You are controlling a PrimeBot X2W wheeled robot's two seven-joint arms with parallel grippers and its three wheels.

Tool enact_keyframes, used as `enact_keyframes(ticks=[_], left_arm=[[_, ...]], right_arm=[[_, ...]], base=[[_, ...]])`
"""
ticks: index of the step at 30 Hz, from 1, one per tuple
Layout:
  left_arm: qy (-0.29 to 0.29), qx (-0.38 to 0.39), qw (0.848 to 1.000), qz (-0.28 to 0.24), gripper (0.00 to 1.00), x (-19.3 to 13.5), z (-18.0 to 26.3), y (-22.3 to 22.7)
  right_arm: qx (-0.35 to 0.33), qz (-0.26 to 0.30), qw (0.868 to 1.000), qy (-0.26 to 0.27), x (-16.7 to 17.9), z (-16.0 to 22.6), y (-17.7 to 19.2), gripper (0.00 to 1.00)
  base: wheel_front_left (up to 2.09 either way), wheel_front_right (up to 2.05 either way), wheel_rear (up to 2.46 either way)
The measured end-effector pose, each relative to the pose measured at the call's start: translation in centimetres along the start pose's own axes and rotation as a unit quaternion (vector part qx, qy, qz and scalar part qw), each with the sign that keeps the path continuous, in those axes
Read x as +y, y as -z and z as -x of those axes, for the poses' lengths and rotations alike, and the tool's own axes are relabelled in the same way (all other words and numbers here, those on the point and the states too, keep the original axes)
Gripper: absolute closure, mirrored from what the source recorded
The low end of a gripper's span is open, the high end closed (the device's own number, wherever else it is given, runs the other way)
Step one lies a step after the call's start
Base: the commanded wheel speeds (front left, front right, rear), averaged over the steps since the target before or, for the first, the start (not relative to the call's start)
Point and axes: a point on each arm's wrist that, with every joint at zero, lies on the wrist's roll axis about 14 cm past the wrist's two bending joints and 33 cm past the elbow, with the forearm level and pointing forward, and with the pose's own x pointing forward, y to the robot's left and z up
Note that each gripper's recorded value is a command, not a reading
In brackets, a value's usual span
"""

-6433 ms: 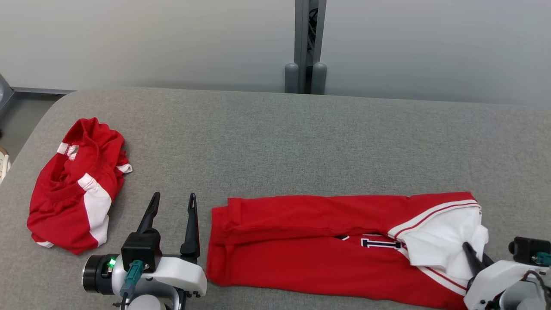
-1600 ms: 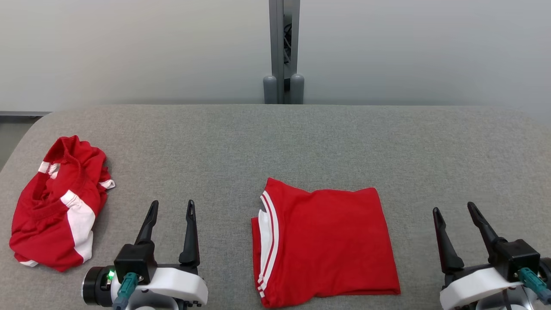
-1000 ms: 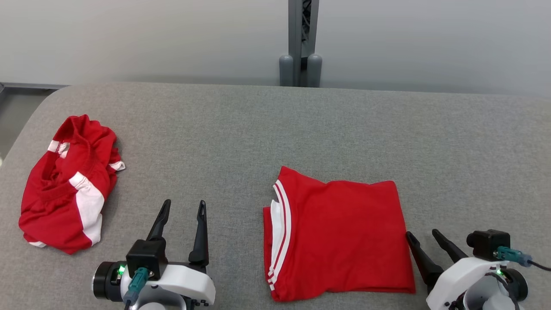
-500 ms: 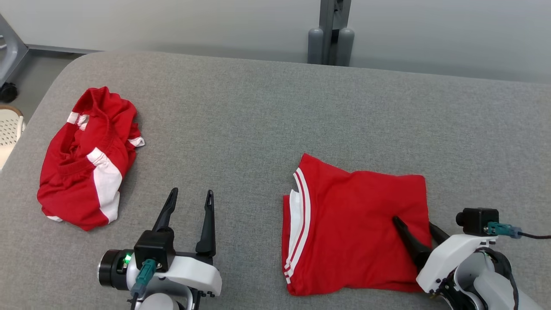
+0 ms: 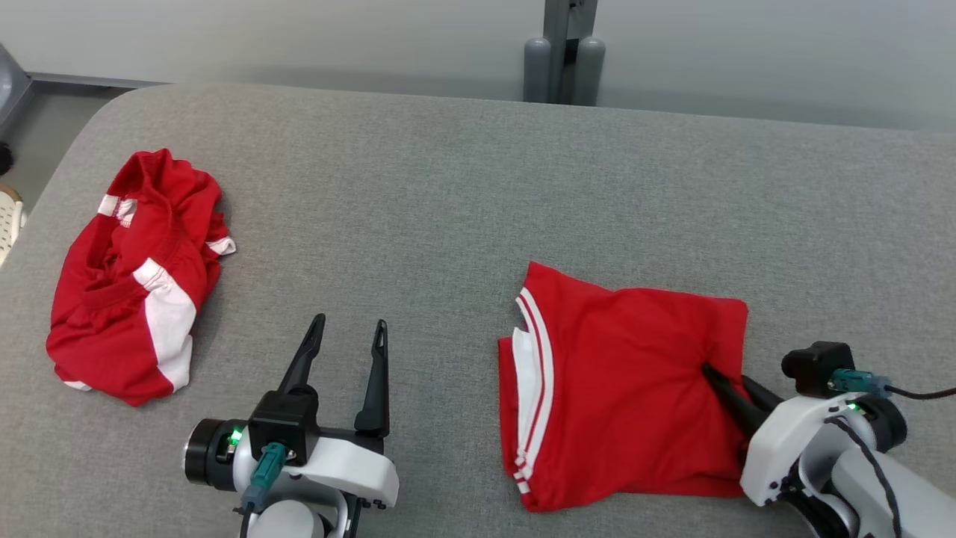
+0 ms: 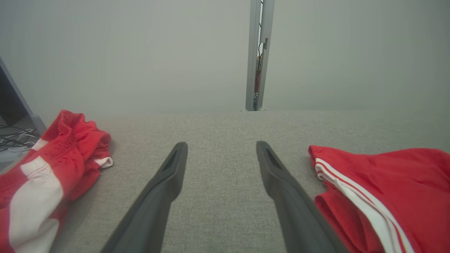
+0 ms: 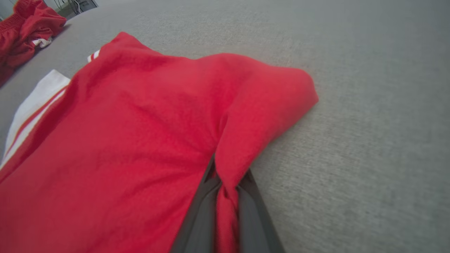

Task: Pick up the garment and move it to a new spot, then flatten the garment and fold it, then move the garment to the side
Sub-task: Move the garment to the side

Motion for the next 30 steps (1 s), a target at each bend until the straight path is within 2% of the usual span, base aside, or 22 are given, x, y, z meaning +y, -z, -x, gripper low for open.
enact_keyframes(ticks=[1, 9, 15, 22, 23, 30], left_arm=[[0.008, 0.000, 1.000, 0.001, 0.00, -0.5, -0.1, 0.0], [0.057, -0.001, 0.998, 0.007, 0.00, -3.9, -1.2, 0.0], [0.098, 0.003, 0.995, 0.012, 0.00, -6.8, -2.7, 0.5], [0.155, 0.014, 0.988, 0.019, 0.00, -10.9, -5.5, 2.1], [0.155, 0.014, 0.988, 0.019, 0.00, -10.9, -5.5, 2.1], [0.194, 0.028, 0.980, 0.032, 0.00, -14.1, -8.5, 4.6]], right_arm=[[-0.003, 0.023, 1.000, 0.004, -0.7, 0.3, -0.2, 1.00], [0.013, 0.095, 0.993, 0.063, -6.7, 3.6, -0.6, 1.00], [0.025, 0.130, 0.984, 0.122, -12.5, 6.4, -1.8, 1.00], [0.065, 0.170, 0.964, 0.192, -19.9, 9.8, -2.0, 1.00], [0.065, 0.170, 0.964, 0.192, -19.9, 9.8, -2.0, 1.00], [0.093, 0.188, 0.943, 0.259, -26.5, 11.5, -2.6, 1.00]], base=[[0.00, 0.00, 0.00], [0.00, 0.00, 0.00], [0.00, 0.00, 0.00], [0.00, 0.00, 0.00], [0.00, 0.00, 0.00], [0.00, 0.00, 0.00]])
